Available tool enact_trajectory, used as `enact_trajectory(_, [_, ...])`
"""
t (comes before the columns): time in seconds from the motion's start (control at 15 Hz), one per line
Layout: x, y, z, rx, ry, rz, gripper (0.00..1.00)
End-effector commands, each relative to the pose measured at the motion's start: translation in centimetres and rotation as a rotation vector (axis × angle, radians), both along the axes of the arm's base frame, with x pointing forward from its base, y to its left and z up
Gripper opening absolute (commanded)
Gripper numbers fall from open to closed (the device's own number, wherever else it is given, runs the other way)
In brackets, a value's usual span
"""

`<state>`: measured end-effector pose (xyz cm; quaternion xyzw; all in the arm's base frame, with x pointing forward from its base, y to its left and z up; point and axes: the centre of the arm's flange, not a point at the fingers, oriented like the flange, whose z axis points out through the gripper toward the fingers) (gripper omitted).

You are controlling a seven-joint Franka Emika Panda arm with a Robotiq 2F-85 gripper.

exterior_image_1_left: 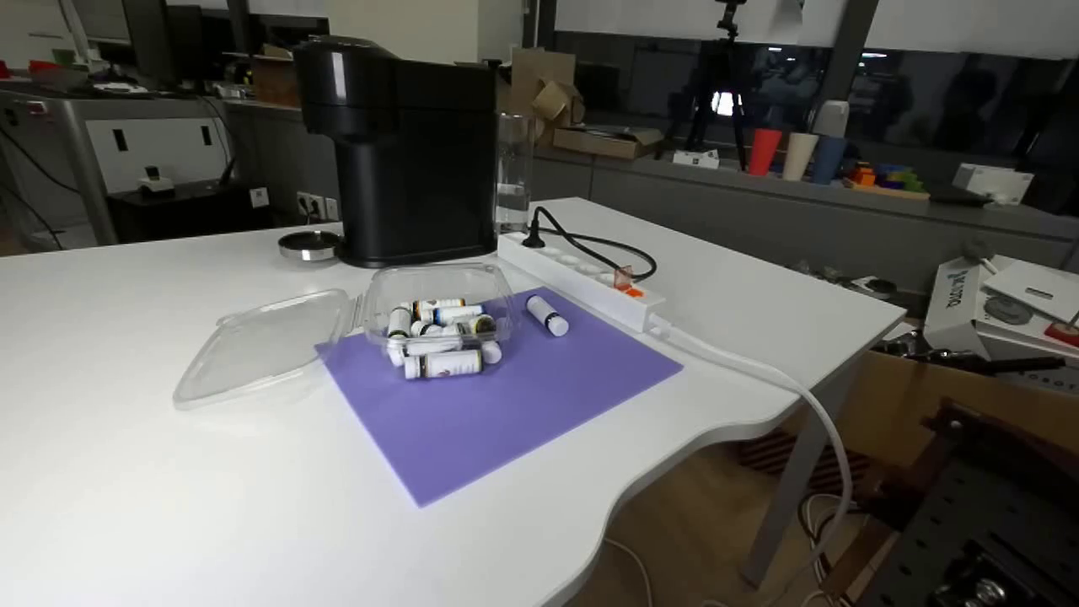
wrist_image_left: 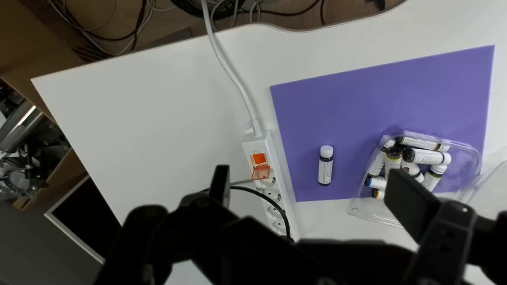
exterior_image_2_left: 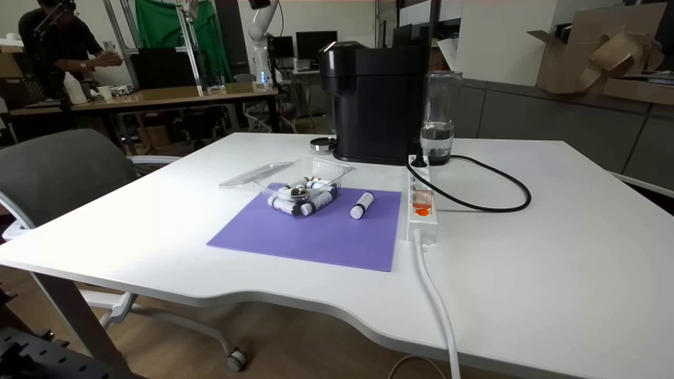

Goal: Remove two bottles from the clear bowl and place them on the purple placemat

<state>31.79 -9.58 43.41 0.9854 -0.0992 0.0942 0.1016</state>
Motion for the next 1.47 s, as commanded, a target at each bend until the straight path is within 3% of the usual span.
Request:
enact_trajectory(0.0, [0.0, 0.0, 0.0, 0.000, 0.000, 0.000, 1.00])
enact_trajectory(0.4, [1.3, 0.2, -0.9, -0.004, 0.011, -0.006, 1.00])
enact_trajectory(1.0, [12.5, 4.0, -10.9, -0.003, 0.111, 0.048, 1.00])
enact_trajectory(1.33, [18.1, 6.2, -15.5, 0.035, 0.111, 0.103, 1.00])
enact_trajectory(1.4, [14.3, 5.9, -14.4, 0.028, 0.115, 0.128, 1.00])
